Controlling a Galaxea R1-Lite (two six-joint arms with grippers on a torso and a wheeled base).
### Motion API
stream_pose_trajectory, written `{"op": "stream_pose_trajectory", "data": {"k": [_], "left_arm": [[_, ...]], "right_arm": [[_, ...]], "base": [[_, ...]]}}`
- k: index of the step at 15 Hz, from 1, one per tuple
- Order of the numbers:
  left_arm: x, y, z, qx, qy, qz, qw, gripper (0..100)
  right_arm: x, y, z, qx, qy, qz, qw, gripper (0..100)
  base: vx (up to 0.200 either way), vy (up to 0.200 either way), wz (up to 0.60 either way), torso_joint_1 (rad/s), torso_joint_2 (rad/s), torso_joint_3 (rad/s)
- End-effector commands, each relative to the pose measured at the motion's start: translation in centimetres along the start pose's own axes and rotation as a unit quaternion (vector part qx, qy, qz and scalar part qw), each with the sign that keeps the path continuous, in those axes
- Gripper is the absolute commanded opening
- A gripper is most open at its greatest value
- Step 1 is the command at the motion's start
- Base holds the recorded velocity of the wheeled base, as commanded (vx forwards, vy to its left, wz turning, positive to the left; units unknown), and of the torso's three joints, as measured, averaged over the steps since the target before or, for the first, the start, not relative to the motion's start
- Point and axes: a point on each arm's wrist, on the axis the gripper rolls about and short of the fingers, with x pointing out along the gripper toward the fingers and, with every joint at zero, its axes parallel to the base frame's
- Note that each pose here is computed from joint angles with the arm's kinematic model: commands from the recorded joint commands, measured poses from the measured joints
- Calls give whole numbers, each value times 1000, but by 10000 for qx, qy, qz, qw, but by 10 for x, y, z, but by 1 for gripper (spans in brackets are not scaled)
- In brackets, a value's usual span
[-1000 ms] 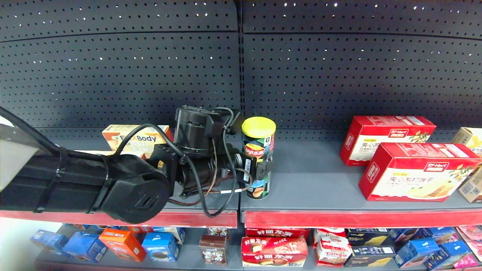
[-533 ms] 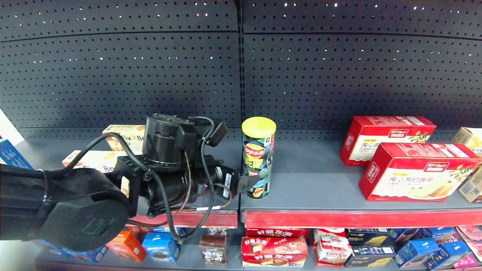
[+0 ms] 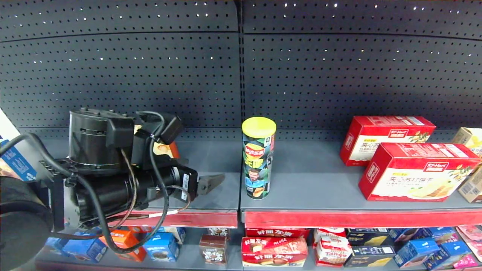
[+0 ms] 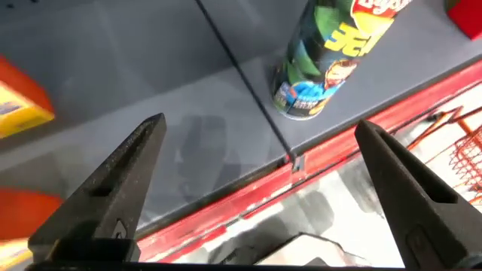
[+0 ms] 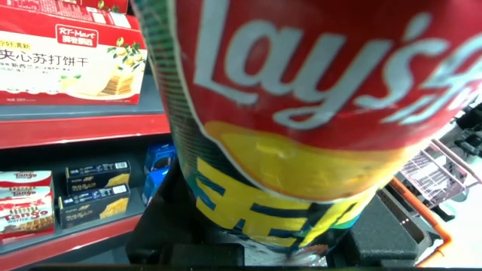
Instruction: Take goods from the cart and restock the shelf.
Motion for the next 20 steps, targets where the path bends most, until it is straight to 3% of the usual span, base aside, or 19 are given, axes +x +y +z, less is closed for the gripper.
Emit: {"op": "stream_pose_trajectory", "data": {"k": [1, 3, 5, 6, 8, 11, 12, 15, 16, 17, 20], "left_arm": [[-8, 1, 5, 84, -152, 24, 9998, 100], [-14, 1, 10, 122, -278, 79, 9995, 100], [-33, 8, 18, 67, -561, 330, 9979, 100], [-49, 16, 24, 11, -794, 515, 9955, 100], [-81, 39, 21, -146, -1006, 1076, 9890, 100], [-119, 52, 12, -233, -1327, 1551, 9787, 100], [-136, 52, 6, -244, -1490, 1657, 9746, 100], [-165, 44, -20, -253, -1658, 1824, 9688, 100], [-165, 44, -20, -253, -1658, 1824, 9688, 100], [-180, 37, -40, -281, -1632, 1896, 9678, 100], [-198, 28, -57, -323, -1515, 1939, 9687, 100]], "right_arm": [[0, 0, 0, 4, -5, 0, 10000, 0], [0, 0, 0, 35, -5, 0, 10000, 0], [0, 0, -1, 164, 25, 4, 9999, 0], [0, 1, -3, 193, 154, 59, 9997, 0], [4, 2, -2, 187, 246, 108, 9995, 0], [13, 2, 5, 344, 385, 134, 9986, 0], [18, 3, 10, 413, 463, 131, 9980, 0], [27, 2, 21, 411, 577, 111, 9974, 0], [27, 2, 21, 411, 577, 111, 9974, 0], [35, 4, 25, 394, 644, 68, 9971, 0], [45, 5, 30, 370, 724, 110, 9966, 0]], "base": [[0, 0, 0, 0, 0, 0], [0, 0, 0, 0, 0, 0], [0, 0, 0, 0, 0, 0], [0, 0, 0, 0, 0, 0], [0, 0, 0, 0, 0, 0], [0, 0, 0, 0, 0, 0], [0, 0, 0, 0, 0, 0], [0, 0, 0, 0, 0, 0], [0, 0, 0, 0, 0, 0], [0, 0, 0, 0, 0, 0], [0, 0, 0, 0, 0, 0]]}}
